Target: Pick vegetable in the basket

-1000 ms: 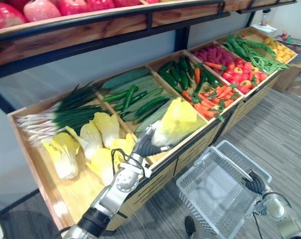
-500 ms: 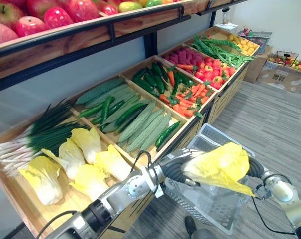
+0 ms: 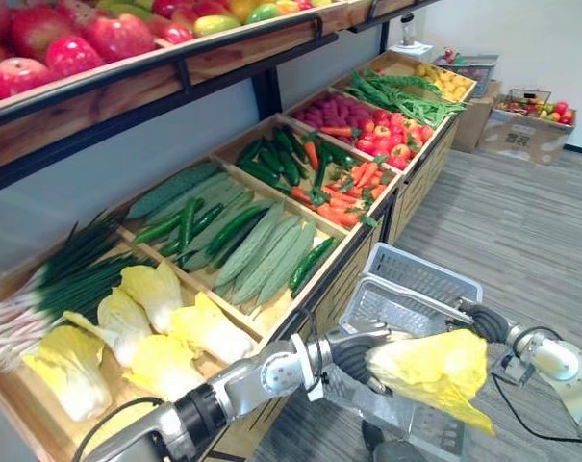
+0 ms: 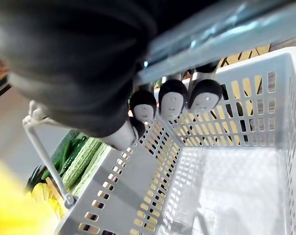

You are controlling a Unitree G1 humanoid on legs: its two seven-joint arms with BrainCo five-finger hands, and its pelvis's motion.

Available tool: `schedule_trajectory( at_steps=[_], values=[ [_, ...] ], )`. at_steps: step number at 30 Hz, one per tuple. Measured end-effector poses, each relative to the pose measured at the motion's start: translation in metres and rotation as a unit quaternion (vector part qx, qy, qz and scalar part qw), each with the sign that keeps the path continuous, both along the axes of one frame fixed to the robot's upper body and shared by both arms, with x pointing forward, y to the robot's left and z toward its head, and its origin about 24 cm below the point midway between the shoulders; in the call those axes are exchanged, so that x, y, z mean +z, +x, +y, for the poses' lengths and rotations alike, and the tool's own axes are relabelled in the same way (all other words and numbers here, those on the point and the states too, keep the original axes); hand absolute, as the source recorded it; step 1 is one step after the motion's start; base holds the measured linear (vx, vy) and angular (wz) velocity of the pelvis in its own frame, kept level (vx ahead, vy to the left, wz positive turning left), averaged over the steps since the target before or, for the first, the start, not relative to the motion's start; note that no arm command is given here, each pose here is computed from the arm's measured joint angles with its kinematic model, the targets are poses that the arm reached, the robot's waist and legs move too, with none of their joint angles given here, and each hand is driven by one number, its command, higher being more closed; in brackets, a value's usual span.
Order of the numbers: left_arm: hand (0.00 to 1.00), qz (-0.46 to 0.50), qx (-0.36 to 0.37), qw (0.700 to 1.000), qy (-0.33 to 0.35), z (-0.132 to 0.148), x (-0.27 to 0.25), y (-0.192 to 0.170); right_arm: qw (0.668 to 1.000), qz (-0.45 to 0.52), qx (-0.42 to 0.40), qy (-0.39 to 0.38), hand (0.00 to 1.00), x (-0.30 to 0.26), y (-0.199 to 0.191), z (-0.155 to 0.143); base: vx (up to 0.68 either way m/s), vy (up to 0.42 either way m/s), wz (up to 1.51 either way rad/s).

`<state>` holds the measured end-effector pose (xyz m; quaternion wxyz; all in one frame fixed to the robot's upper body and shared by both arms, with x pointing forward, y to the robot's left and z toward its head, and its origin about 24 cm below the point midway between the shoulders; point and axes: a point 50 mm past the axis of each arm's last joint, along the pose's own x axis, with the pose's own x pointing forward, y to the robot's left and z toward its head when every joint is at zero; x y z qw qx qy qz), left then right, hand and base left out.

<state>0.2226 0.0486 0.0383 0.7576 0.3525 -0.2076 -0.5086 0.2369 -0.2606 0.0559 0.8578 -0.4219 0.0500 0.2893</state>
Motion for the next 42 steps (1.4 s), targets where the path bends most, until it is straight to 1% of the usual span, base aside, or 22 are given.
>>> schedule_trajectory(
  at_steps=[9,18,19,22,30,33,40,42],
  values=[
    [1.0,-0.008,0.047,0.998,0.05,0.005,-0.024,0.009,0.996,0.029,0.08,-0.002,1.0,0.006,0.002,0.016,-0.02,0.015,-0.1],
    [1.0,-0.019,0.074,0.994,0.082,0.001,-0.045,0.011,0.991,0.029,0.129,-0.009,1.0,0.019,0.007,0.026,-0.06,0.002,-0.14],
    [0.0,-0.022,0.075,0.993,0.085,0.0,-0.046,0.011,0.991,0.032,0.133,-0.007,1.0,0.019,0.007,0.027,-0.05,-0.021,-0.09],
    [0.0,-0.041,0.088,0.99,0.102,-0.003,-0.051,0.013,0.987,0.043,0.157,-0.013,1.0,0.02,0.008,0.032,-0.05,-0.016,-0.18],
    [0.0,-0.039,0.133,0.987,0.084,-0.009,-0.052,0.018,0.985,0.05,0.161,-0.022,1.0,0.021,0.007,0.03,-0.04,-0.013,-0.1],
    [0.0,-0.045,0.135,0.986,0.089,-0.01,-0.055,0.018,0.985,0.05,0.161,-0.023,1.0,0.021,0.008,0.03,-0.01,-0.003,0.01],
    [0.0,-0.052,0.137,0.986,0.083,-0.009,-0.052,0.02,0.99,0.045,0.132,-0.03,1.0,0.019,0.01,0.026,-0.01,-0.003,0.08],
    [0.0,-0.056,0.135,0.987,0.067,-0.012,-0.045,0.02,0.991,0.043,0.114,-0.048,1.0,0.016,0.012,0.023,-0.02,-0.006,0.23]
  ],
)
